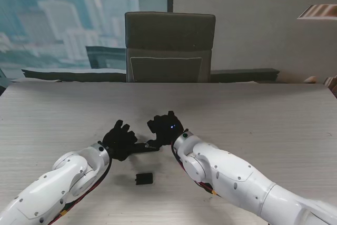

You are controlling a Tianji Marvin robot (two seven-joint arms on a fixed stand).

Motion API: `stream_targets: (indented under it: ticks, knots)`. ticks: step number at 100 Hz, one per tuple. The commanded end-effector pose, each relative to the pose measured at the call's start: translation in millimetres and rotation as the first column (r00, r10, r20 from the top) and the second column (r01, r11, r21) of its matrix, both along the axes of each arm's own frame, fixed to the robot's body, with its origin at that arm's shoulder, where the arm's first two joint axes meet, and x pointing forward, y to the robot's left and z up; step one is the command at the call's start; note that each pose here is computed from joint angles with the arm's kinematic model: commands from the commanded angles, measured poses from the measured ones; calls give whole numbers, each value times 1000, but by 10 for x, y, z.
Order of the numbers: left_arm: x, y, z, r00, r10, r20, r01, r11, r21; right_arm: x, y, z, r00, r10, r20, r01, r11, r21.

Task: Install the batteries into the remote control and close the cover

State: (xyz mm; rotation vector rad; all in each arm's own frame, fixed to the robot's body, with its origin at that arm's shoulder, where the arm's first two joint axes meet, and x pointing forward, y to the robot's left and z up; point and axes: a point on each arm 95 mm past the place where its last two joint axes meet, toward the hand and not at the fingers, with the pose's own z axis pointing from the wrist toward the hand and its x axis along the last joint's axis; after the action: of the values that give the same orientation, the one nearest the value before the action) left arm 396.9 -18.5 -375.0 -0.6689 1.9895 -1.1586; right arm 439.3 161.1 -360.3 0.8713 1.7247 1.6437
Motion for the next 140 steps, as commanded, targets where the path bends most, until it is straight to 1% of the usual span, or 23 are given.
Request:
stream_targets:
  ticks: [1, 17, 31, 41, 50, 77, 83, 92, 107, 140]
  knots:
    - [-134, 114, -286, 996, 24, -83, -20, 998, 55, -12, 30, 46, 1000, -2, -17, 2, 1000, 0]
    - [-132, 105, -290, 996, 24, -86, -20, 998, 53, 1, 56, 101, 997, -42, -61, 39, 998, -41]
    - [-130, 102, -292, 996, 24, -89, -19, 998, 53, 11, 82, 124, 988, -97, -118, 86, 992, -93]
    - [-131, 100, -297, 996, 24, -90, -20, 999, 51, 3, 106, 124, 968, -155, -198, 132, 983, -126]
    - [-134, 97, -300, 996, 22, -90, -18, 999, 51, -11, 114, 107, 953, -185, -240, 145, 974, -175]
    - [-137, 103, -309, 996, 26, -87, -22, 999, 46, 5, 181, -15, 927, -235, -291, 163, 954, -251]
    - [-138, 104, -310, 996, 27, -87, -23, 999, 45, 14, 197, -40, 918, -251, -307, 168, 948, -272]
    - [-137, 104, -313, 996, 28, -86, -24, 999, 42, 24, 221, -77, 899, -279, -337, 181, 938, -295]
    - [-133, 105, -318, 996, 28, -87, -25, 999, 40, 41, 261, -129, 882, -301, -363, 195, 934, -300]
    - [-131, 113, -326, 996, 31, -88, -27, 999, 38, 26, 361, -170, 840, -351, -414, 231, 922, -311]
